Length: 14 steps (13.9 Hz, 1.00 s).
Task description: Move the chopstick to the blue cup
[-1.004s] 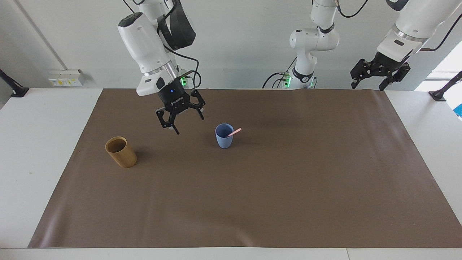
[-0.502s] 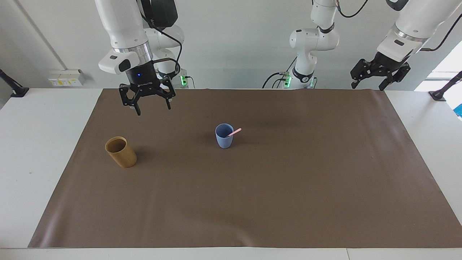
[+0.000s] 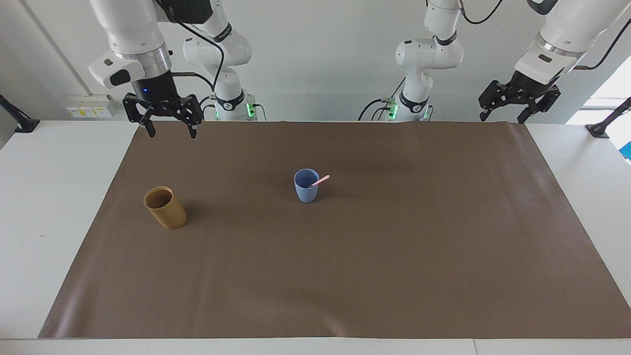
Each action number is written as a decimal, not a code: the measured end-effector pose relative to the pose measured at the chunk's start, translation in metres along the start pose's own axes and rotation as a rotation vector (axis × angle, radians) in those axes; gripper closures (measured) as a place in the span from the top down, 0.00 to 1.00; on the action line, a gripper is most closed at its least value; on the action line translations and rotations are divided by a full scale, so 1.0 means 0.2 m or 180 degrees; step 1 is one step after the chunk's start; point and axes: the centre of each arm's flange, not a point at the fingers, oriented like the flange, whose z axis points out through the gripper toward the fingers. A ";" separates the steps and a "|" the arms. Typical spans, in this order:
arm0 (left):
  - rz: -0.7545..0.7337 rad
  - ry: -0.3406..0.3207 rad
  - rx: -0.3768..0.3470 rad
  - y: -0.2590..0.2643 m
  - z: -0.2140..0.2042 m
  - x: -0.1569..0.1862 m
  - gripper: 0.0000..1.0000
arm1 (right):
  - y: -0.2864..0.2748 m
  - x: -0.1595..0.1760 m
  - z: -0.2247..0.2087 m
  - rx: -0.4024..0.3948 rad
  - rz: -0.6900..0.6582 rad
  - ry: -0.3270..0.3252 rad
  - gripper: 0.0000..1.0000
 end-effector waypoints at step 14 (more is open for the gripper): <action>0.0049 0.0005 0.0003 0.04 0.00 0.00 1.00 | 0.21 -0.08 -0.09 0.0035 0.0299 -0.0018 1.00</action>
